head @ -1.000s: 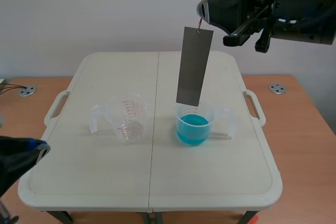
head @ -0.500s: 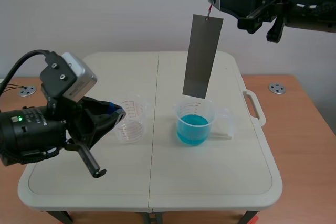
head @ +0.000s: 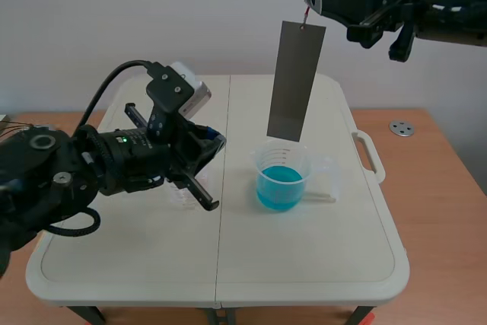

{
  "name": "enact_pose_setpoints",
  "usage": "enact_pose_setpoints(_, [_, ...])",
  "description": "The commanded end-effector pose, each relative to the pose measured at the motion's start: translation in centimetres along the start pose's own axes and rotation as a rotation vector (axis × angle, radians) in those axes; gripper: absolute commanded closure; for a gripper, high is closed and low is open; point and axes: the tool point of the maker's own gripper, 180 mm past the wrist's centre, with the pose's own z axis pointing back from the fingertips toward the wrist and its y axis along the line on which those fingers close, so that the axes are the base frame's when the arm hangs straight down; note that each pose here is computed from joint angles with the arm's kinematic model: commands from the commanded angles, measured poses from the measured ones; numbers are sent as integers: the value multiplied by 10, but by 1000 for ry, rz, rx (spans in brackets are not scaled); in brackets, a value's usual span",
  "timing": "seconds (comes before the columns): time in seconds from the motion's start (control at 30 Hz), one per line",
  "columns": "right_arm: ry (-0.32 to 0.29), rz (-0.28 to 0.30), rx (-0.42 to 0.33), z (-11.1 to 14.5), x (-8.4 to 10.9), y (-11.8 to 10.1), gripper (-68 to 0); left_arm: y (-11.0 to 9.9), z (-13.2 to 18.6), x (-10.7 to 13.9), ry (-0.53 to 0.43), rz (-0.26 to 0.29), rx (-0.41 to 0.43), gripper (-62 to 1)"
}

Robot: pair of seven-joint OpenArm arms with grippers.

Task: Hold the metal plate by the orange handle, dip it into the blue solution, take it out and point at it, then put the plate back in the beaker on the left.
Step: 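Raise the plate and point at it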

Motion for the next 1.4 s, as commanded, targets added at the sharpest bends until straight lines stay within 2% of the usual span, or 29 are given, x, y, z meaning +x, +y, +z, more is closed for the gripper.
enact_pose_setpoints(0.0, [-43,31,19,2,17,3,-15,3,-6,19,-51,-13,9,-27])
enact_pose_setpoints(0.23, [-45,29,21,2,17,3,-15,6,-16,30,-73,-24,15,-27])
enact_pose_setpoints(0.37, [-45,29,21,2,17,3,-15,6,-16,29,-70,-25,15,-27])
enact_pose_setpoints(0.53, [-44,29,21,2,17,3,-15,-3,-16,28,-67,-30,-35,-27])
enact_pose_setpoints(1.17, [-44,29,21,2,17,3,-15,-2,-16,27,-63,-29,-32,-27])
enact_pose_setpoints(1.23, [-44,29,21,2,17,3,-15,2,-15,26,-62,-31,-16,-27])
enact_pose_setpoints(1.37, [-44,30,21,2,17,3,-15,29,-2,24,-79,-37,90,-27])
